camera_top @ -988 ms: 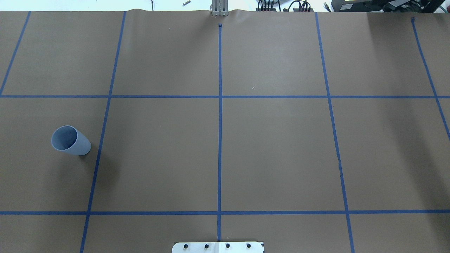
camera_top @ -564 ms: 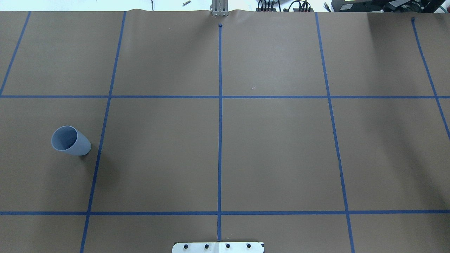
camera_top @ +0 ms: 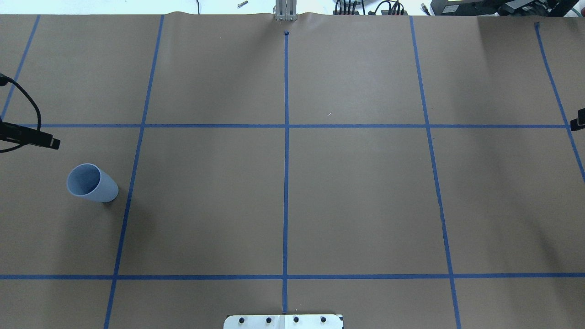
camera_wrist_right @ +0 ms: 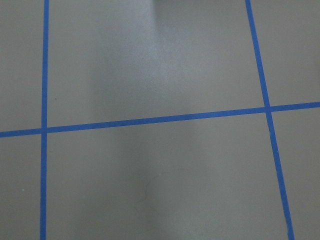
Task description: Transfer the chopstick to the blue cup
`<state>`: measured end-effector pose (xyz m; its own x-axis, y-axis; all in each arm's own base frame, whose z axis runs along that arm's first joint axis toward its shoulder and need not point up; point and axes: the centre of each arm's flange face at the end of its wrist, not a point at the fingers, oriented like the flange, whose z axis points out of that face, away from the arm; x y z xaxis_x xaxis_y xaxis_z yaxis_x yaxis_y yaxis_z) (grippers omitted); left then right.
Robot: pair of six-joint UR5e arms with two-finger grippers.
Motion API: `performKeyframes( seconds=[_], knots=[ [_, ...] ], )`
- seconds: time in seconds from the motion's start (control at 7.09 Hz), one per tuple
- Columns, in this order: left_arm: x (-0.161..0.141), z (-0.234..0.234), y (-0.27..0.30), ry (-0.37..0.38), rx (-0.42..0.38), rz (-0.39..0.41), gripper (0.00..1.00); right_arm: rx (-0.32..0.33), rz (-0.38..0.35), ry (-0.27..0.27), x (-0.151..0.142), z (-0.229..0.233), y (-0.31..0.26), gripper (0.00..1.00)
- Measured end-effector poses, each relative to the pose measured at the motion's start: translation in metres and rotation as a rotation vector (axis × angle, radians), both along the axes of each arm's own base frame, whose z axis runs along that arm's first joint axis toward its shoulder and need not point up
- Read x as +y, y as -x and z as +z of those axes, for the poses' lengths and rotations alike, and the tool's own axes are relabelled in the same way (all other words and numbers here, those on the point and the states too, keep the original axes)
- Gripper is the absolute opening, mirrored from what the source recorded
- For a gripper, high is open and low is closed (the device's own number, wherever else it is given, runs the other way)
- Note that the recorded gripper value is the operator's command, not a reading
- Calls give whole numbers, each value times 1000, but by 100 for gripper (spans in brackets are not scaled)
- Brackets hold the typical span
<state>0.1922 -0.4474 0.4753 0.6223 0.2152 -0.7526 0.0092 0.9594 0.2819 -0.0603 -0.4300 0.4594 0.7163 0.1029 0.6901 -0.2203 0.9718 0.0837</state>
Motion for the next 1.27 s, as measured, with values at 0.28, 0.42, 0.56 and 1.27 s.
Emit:
performKeyframes(
  seconds=[0.28,0.42,0.56,1.27],
  knots=[
    [17,4,-40,9,-28,36,94,2,0,-3,0,0,3,100],
    [22,8,-53,6,-42,54,61,3,1,-3,0,1,3,100],
    [27,14,-67,1,-64,67,31,4,1,-2,-1,1,3,100],
    [33,5,-92,-34,-64,107,0,6,1,1,-2,3,3,100]
  ],
)
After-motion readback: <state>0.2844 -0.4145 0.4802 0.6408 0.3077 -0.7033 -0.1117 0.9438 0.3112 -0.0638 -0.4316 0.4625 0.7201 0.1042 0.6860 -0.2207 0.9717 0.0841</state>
